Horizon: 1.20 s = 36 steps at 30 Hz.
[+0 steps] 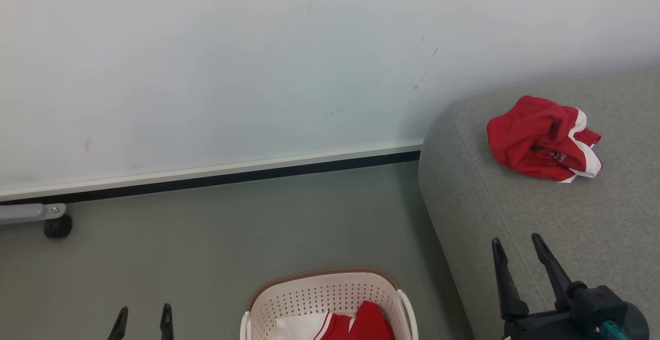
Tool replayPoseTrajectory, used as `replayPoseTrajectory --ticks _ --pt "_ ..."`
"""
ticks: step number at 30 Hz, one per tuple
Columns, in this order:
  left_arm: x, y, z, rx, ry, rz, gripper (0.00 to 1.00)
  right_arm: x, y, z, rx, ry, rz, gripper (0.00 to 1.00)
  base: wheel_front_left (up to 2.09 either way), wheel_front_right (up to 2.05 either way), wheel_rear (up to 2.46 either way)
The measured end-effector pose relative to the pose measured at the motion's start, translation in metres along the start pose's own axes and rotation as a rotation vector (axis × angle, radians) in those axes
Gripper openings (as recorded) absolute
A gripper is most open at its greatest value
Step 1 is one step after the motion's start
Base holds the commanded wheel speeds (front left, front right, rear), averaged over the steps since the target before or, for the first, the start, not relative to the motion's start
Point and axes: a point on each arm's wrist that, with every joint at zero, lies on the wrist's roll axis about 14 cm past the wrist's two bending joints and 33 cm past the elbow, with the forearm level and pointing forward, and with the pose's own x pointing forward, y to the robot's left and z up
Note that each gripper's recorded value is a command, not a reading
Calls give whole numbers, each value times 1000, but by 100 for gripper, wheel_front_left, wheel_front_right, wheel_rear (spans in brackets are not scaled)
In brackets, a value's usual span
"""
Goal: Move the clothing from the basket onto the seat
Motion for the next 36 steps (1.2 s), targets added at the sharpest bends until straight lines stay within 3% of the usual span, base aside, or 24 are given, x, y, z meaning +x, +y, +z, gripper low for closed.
replayPoseTrajectory --ticks 9,16,36 --pt "8 -21 -15 3 47 -68 100 6 -12 -3 -5 7 -31 100 0 0 0" --pt "39 -64 -19 6 55 -208 100 24 -22 -4 -22 5 -52 100 0 0 0" --pt "81 -158 -136 49 429 -526 100 104 -52 1 -98 -63 -94 100 0 0 0"
